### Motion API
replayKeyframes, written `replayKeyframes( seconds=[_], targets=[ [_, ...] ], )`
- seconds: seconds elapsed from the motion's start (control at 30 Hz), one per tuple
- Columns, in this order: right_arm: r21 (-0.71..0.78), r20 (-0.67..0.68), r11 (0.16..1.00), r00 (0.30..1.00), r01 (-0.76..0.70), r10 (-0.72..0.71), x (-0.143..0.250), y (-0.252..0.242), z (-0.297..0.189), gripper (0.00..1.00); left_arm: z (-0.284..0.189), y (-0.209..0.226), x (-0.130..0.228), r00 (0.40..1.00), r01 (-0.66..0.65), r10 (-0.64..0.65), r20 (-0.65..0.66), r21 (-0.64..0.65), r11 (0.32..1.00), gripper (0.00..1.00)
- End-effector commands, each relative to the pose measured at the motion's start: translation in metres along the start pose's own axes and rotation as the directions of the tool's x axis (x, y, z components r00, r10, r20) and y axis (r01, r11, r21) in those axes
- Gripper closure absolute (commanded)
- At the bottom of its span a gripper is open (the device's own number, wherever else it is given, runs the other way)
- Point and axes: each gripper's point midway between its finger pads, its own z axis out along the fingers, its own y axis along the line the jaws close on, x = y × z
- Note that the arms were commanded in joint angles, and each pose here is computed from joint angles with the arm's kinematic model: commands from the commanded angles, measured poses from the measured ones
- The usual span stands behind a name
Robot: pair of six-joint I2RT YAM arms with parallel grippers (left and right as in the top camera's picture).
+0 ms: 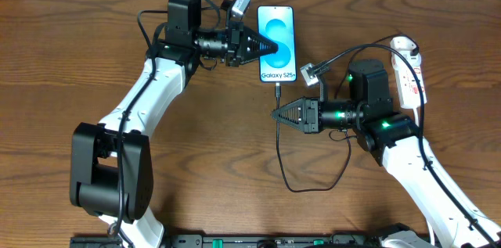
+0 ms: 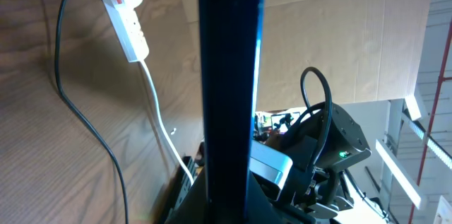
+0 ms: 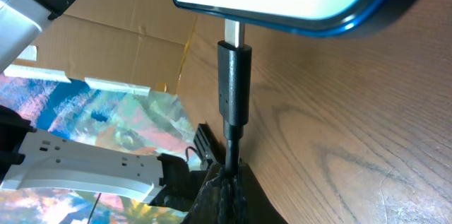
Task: Plug charger to phone and switch on socket
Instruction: 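Push the plug up into the phone's port with the right gripper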
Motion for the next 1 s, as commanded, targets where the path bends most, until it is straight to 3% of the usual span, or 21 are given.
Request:
replayKeyframes(
  seconds=[0.0, 0.97],
  targets=[
    [-0.008, 0.002, 1.0, 1.0, 0.002, -0.002, -0.0009, 0.0028, -0.0007, 0.99, -0.0011, -0.0169, 0.0034, 0.997, -0.075, 0.076, -0.023, 0.03, 0.997, 0.93],
    [-0.003, 0.014, 1.0, 1.0, -0.003, 0.003, -0.0038, 0.0004, -0.0037, 0.99, -0.0076, -0.0154, -0.0004, 0.997, -0.08, 0.08, -0.007, 0.025, 0.996, 0.93]
  ],
)
